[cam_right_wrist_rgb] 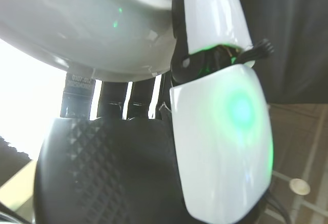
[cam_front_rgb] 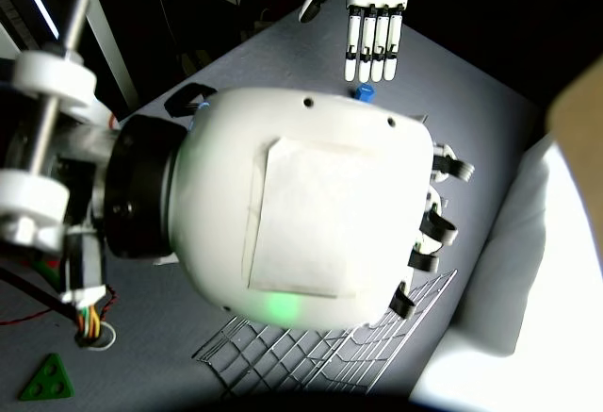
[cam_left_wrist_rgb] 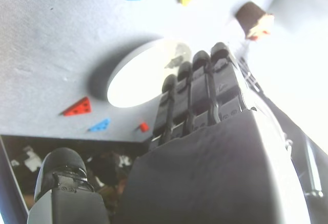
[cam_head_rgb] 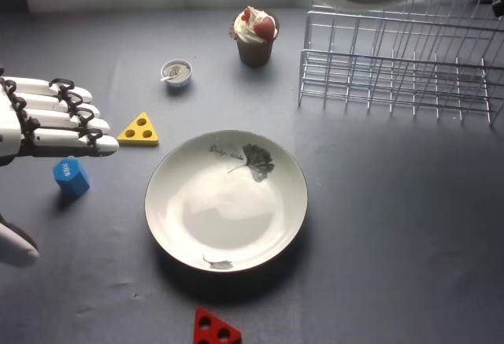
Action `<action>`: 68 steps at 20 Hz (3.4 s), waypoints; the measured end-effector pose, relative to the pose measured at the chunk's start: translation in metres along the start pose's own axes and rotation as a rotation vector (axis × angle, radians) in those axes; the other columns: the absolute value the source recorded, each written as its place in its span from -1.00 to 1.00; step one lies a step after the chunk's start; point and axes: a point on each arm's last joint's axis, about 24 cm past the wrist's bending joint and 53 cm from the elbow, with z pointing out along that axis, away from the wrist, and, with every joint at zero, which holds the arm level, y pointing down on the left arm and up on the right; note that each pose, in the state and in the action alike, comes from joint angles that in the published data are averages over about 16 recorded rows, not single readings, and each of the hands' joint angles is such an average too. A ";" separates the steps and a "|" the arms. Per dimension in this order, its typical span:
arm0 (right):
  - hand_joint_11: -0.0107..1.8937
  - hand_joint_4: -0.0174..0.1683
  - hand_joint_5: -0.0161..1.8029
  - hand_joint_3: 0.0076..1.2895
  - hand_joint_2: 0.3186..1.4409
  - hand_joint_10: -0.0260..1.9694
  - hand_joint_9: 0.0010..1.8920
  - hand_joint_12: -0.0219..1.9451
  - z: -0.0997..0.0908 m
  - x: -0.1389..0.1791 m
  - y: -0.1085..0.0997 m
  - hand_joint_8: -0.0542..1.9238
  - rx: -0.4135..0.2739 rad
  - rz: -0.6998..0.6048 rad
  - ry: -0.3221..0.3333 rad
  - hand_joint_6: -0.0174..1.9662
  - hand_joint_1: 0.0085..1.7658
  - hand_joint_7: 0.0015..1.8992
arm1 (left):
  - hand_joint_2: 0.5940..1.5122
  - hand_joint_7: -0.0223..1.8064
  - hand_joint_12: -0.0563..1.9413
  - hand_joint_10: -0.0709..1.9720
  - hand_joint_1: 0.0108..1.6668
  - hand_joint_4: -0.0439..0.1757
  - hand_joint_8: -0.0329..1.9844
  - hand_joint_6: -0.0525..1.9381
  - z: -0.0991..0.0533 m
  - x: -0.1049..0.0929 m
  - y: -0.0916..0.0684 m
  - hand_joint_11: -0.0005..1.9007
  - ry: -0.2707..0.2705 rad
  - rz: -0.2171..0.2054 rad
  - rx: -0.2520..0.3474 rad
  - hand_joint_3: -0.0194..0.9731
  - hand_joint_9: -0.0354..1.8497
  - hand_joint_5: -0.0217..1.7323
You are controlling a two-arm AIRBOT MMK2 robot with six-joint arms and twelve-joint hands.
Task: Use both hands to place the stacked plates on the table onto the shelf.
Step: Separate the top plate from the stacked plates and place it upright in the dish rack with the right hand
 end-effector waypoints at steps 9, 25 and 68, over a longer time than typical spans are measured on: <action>0.05 -0.90 -0.01 -0.99 0.12 -0.20 0.14 0.40 -0.001 -0.016 -0.013 -0.24 0.039 -0.009 -0.034 0.05 0.68 0.07 | -0.22 -0.90 -0.93 -0.93 -0.87 -0.53 -0.96 -0.94 0.010 0.001 -0.011 -0.95 -0.007 -0.020 0.046 -0.95 -0.89 -0.91; 0.03 -0.90 -0.03 -0.99 0.13 -0.17 0.13 0.43 -0.004 -0.036 -0.041 -0.21 0.102 -0.022 -0.071 0.07 0.68 0.05 | -0.24 -0.84 -0.92 -0.93 -0.90 -0.55 -0.96 -0.94 0.025 0.011 -0.033 -0.89 0.007 -0.055 0.139 -0.96 -0.83 -0.89; 0.05 -0.90 -0.02 -0.99 0.15 -0.25 0.16 0.24 0.006 -0.038 -0.105 -0.30 0.224 -0.002 -0.085 -0.01 0.67 0.10 | -0.24 -0.83 -0.92 -0.93 -0.87 -0.58 -0.96 -0.94 0.057 0.055 -0.049 -0.87 0.109 -0.044 0.206 -0.95 -0.83 -0.86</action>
